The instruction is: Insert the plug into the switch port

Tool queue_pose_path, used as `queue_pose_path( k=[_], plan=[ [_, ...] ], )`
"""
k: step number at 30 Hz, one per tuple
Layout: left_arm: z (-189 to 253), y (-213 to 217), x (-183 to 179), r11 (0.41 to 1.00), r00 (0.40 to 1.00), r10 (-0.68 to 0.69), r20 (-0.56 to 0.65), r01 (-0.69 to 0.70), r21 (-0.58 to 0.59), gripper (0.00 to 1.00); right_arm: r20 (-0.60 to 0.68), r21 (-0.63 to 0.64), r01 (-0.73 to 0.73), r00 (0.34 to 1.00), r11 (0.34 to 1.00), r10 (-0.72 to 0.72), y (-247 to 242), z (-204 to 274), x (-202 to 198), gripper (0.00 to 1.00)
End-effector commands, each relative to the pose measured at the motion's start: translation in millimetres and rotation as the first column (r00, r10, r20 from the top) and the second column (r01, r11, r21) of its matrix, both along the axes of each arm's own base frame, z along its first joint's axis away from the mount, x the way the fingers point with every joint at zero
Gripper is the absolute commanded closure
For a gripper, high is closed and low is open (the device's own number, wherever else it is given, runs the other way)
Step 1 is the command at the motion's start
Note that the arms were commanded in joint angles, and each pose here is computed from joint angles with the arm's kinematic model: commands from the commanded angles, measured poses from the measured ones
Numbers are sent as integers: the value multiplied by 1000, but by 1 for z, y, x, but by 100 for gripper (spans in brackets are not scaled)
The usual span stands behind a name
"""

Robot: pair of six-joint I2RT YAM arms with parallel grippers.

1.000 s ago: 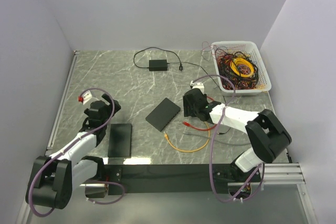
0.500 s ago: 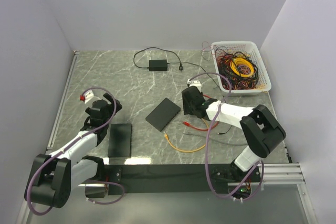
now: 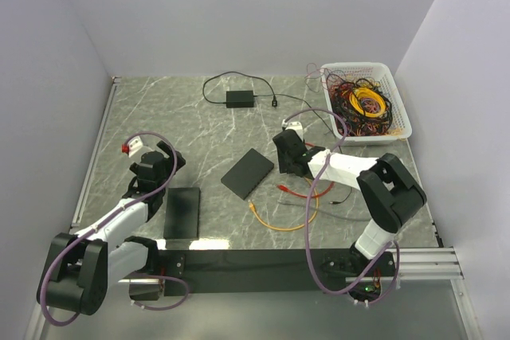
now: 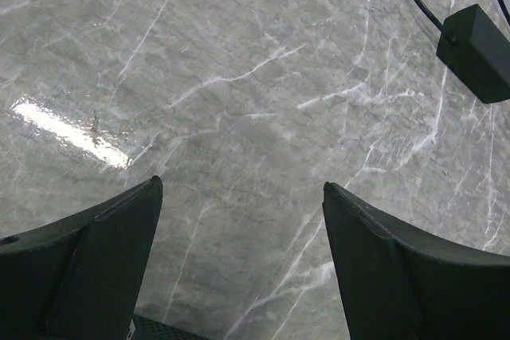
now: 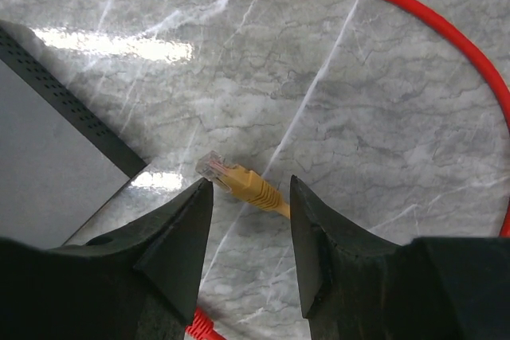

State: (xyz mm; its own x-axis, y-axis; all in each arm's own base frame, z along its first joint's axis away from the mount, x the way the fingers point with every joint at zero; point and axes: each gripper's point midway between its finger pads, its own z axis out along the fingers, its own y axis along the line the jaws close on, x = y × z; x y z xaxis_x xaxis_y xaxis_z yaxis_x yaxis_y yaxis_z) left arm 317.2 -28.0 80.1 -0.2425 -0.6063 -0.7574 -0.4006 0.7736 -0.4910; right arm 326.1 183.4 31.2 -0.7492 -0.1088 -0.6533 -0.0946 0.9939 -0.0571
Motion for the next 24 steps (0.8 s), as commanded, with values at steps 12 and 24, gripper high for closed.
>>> queue_pose_path(
  k=[12,24],
  plan=[
    [20,-1,11,1000,998,19,54,-18,-9,12,-7,-20,55,998,998,-55,-3,2,19,60],
    [19,-1,12,1000,999,19,45,-19,-3,13,-6,-15,59,998,998,-59,-5,2,16,98]
  ],
)
